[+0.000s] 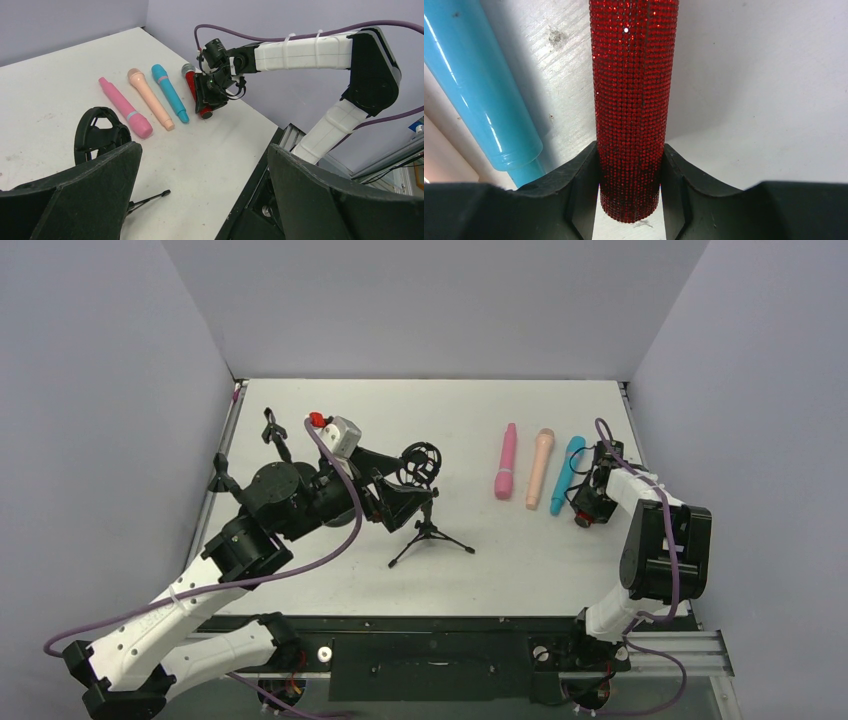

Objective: Remove the microphone from the stand

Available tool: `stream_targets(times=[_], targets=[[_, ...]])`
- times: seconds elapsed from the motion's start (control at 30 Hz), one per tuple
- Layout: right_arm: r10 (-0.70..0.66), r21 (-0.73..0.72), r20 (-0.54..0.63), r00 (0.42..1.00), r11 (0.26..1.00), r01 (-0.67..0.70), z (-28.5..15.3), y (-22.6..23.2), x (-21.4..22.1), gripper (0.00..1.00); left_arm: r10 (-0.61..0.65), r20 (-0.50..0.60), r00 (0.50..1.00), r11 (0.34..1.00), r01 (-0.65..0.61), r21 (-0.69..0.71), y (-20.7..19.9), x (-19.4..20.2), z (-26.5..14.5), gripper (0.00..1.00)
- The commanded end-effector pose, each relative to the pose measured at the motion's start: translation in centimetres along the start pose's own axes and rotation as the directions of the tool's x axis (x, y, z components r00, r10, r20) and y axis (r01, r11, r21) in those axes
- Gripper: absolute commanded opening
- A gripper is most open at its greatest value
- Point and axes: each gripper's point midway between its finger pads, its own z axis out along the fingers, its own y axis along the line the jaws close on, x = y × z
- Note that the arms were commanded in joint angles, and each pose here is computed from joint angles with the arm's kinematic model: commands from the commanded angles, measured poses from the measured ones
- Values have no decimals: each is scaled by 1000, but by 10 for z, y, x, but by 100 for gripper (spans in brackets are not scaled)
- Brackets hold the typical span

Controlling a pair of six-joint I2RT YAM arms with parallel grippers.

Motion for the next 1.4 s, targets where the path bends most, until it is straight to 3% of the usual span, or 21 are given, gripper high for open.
stream_targets(times=[0.0,0.43,1.37], targets=[[27,-11,66,997,1000,-26,-3,4,-20,37,6,18,1000,1000,-6,24,-5,-5,1,96],[31,-29,67,997,999,-29,-5,7,-21,51,-3,5,1000,1000,3,20,-3,-1,5,96],[44,-60,130,991,998,-36,-41,5,-32,52,27,-13,1000,999,-28,-20,7,0,18,96]])
